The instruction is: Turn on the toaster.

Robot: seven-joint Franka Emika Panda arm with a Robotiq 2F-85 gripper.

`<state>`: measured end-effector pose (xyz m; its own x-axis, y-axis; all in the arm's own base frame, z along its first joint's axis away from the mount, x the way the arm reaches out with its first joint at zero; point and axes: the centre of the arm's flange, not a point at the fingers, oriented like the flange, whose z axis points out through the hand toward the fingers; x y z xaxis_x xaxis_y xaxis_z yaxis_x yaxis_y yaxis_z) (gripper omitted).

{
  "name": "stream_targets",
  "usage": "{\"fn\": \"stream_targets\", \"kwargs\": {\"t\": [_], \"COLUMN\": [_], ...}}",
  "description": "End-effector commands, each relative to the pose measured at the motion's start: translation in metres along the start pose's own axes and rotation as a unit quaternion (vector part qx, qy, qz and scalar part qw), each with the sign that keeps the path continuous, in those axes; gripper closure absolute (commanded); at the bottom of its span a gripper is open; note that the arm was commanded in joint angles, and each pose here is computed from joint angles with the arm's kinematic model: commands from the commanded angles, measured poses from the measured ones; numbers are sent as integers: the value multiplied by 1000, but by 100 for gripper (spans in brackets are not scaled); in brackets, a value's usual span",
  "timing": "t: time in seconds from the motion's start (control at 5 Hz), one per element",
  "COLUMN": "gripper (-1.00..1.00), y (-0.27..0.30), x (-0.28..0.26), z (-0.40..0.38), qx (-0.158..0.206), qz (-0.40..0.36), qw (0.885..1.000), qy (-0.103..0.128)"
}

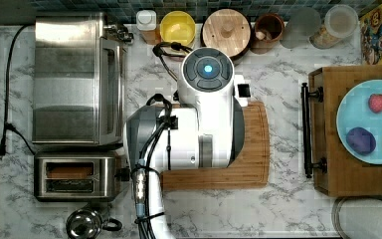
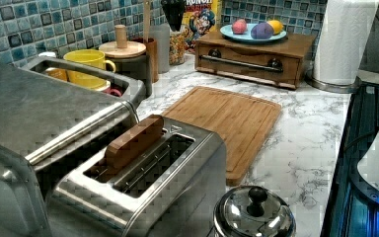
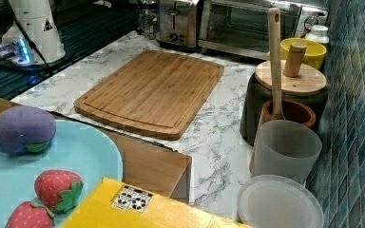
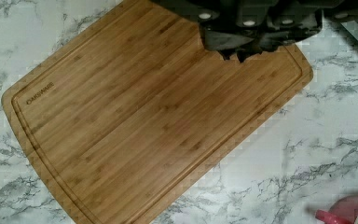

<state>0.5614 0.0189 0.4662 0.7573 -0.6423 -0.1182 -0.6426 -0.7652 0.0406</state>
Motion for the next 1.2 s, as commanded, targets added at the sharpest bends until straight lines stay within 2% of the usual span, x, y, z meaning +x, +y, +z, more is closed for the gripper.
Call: {"fn": "stream_targets", "kwargs": {"t": [0.2,0.4,0.6,1.0,1.2], "gripper": [100,100,100,100,100], "y": [-17,-21,-23,-27,-22], "x": [-15,-35,-61,-98,-139], "z": [11,19,21,48,38], "qx": [6,40,70,77,88], "qz": [-98,-156,-207,-249,-273], "qw": [995,987,976,965,957], "qy": [-12,-13,-3,-25,-36]}}
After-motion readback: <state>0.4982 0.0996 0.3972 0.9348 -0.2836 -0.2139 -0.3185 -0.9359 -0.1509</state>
